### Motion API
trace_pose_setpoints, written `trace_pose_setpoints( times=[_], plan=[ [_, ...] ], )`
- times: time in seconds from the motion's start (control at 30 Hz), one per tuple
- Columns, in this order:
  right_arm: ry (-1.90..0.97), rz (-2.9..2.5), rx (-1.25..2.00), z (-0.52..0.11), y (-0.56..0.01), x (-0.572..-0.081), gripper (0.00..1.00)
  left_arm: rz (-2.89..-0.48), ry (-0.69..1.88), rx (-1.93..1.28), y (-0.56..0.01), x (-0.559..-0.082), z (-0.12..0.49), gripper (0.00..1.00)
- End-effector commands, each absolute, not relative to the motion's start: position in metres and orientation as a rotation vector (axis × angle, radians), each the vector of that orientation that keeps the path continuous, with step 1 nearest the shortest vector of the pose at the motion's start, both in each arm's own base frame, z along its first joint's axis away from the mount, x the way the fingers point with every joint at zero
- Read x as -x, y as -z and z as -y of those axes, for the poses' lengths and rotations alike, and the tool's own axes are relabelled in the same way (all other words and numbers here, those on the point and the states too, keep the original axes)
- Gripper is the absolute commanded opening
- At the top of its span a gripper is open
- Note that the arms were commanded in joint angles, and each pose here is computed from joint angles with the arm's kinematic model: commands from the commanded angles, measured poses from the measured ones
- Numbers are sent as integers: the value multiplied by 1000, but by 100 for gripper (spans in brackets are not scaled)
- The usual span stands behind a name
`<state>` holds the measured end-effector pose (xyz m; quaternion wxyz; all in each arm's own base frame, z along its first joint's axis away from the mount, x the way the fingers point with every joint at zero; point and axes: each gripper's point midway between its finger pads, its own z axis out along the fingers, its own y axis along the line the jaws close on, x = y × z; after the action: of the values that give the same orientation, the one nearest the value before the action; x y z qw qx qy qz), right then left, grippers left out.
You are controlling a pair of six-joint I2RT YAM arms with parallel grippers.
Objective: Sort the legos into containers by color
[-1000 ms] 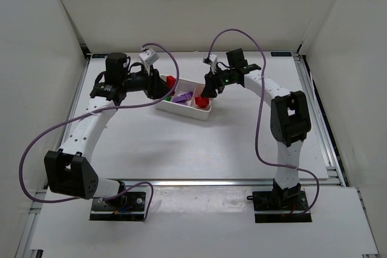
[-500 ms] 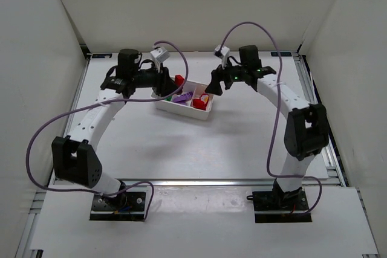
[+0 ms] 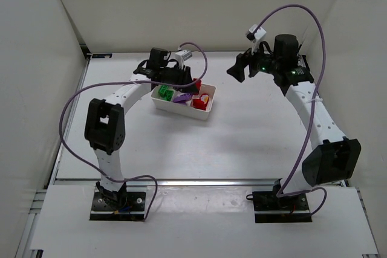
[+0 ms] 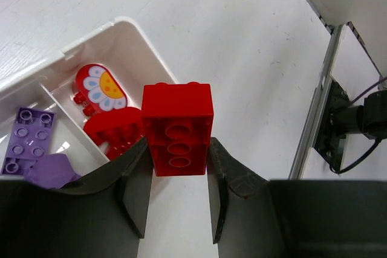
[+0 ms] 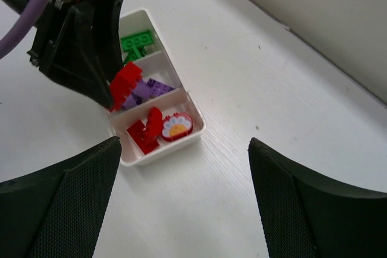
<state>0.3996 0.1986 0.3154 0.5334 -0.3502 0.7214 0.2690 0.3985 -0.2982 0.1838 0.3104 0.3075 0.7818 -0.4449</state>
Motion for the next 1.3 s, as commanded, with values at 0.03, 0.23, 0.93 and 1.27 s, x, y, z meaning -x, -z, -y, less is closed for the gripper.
trace_pose_setpoints(
  times=[0.03, 0.23, 0.93, 1.27],
  plan=[
    [-575, -1789, 788, -177, -311, -390, 89, -2027, 1203, -806, -197, -412, 317, 11],
    [-538, -1806, 753, -161, -312, -385, 89, -2074, 1228, -819, -175, -413, 330, 17],
    [-498, -1876, 708, -142, -295, -381, 91, -2013, 988, -789, -226, -433, 313, 99],
    [-597, -1999, 607, -123, -279, -376, 99, -2050, 769, -633, -263, -407, 227, 99]
  ],
)
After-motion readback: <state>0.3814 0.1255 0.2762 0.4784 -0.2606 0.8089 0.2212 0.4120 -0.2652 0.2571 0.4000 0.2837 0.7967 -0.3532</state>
